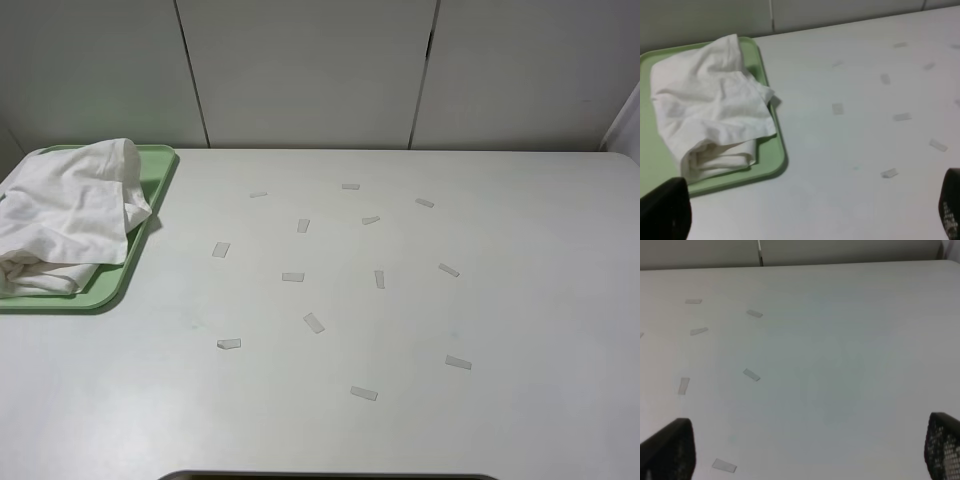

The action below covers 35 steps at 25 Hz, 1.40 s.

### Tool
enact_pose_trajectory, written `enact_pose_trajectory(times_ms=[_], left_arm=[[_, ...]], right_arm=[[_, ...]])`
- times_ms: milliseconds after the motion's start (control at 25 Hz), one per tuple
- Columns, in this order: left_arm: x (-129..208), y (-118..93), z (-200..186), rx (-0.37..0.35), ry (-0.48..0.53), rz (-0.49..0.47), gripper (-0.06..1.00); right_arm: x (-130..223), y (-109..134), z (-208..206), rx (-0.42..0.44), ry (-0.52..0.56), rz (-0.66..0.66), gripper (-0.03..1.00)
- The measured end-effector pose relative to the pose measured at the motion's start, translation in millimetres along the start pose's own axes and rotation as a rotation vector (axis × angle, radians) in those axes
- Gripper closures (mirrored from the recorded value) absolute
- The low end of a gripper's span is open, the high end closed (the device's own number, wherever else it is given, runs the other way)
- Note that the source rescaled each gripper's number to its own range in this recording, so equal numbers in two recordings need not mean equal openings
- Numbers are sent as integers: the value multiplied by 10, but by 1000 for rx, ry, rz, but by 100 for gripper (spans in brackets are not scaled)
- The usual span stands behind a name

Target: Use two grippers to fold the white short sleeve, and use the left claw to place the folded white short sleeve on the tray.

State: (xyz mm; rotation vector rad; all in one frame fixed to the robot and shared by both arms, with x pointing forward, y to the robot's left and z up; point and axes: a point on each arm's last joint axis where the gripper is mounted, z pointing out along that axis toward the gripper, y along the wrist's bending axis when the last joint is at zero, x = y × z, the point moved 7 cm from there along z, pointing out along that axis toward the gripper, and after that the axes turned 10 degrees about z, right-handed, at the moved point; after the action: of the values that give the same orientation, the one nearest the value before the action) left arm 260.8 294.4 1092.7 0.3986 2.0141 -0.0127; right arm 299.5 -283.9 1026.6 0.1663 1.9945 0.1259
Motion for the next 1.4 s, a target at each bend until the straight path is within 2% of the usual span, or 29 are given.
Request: enact_pose_trajectory(times_ms=[160, 400, 560, 600, 880, 1400], left_arm=[[208, -84, -38, 15, -58, -4, -6], [260, -85, 8, 14, -38, -3, -6], [332, -97, 97, 20, -4, -4, -6], [429, -114, 235, 28, 38, -5, -6], [722, -163, 617, 47, 138, -10, -6], [729, -163, 650, 46, 134, -11, -6]], right_arm=[[0, 0, 0, 0, 0, 0, -3], [0, 0, 0, 0, 0, 0, -3], [0, 0, 0, 0, 0, 0, -3], [0, 0, 0, 0, 0, 0, -3], [0, 0, 0, 0, 0, 0, -3], [0, 1, 0, -1, 0, 0, -3]])
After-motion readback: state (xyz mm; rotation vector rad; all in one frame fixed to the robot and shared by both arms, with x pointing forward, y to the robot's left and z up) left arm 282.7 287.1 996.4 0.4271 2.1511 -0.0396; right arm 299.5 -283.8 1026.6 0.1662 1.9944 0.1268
